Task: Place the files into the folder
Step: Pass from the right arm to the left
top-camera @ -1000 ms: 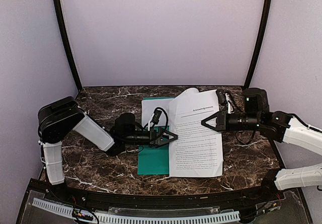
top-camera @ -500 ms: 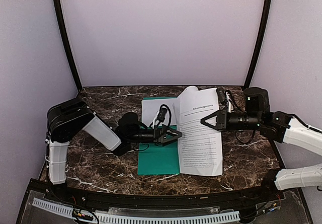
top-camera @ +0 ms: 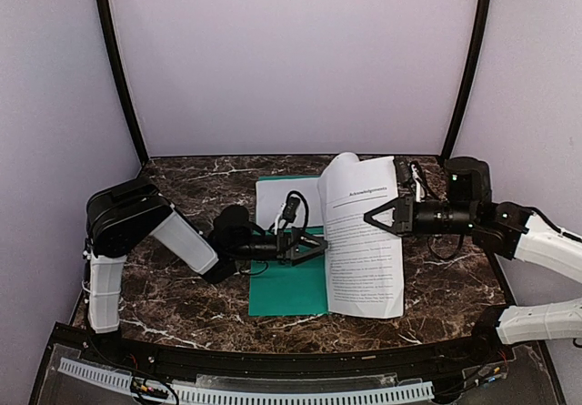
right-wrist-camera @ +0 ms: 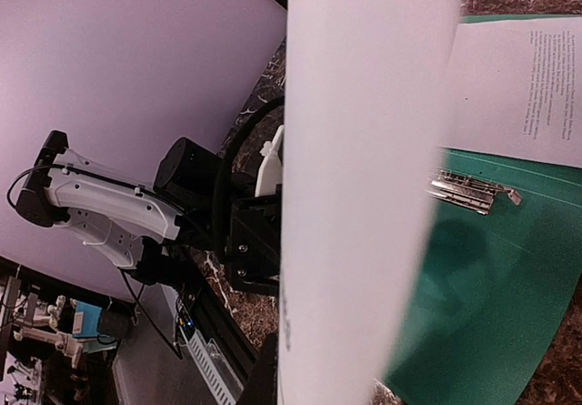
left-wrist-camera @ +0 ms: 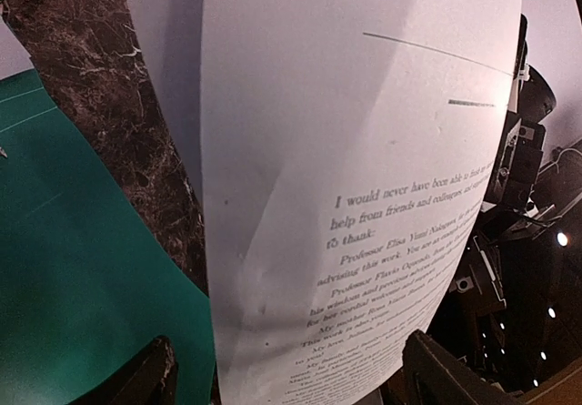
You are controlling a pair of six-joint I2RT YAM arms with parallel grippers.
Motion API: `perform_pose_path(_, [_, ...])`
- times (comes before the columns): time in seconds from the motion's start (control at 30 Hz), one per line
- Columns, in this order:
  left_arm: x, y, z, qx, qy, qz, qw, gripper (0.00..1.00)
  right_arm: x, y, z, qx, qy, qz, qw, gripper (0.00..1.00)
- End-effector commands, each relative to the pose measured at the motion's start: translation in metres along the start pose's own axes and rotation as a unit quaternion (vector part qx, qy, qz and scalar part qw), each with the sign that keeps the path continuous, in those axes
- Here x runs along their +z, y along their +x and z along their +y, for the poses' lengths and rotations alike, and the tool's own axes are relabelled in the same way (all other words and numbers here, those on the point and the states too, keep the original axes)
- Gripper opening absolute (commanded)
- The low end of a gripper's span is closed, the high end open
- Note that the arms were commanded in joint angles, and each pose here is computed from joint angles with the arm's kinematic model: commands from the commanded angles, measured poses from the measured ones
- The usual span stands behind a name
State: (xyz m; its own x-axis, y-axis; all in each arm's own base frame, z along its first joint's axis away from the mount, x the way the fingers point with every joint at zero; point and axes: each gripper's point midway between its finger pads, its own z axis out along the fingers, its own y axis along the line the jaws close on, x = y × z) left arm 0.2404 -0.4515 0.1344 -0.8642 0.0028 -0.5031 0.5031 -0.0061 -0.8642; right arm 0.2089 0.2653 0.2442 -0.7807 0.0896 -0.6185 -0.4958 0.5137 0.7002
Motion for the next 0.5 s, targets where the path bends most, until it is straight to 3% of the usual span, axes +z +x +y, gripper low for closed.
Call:
perform_pose_path(0.0, [-0.003,-0.002,-0.003,0.024,0.012,-0.007,1.000,0.86,-0.004,-0.012,0.017,-0.002,-0.035,-0.018,0.999,0.02])
perform_pose_path(0.47, [0.003,-0.004,-0.026,0.032,0.075,0.000,0.997,0.88,0.003,-0.005,0.015,0.015,-0.056,-0.014,0.998,0.02])
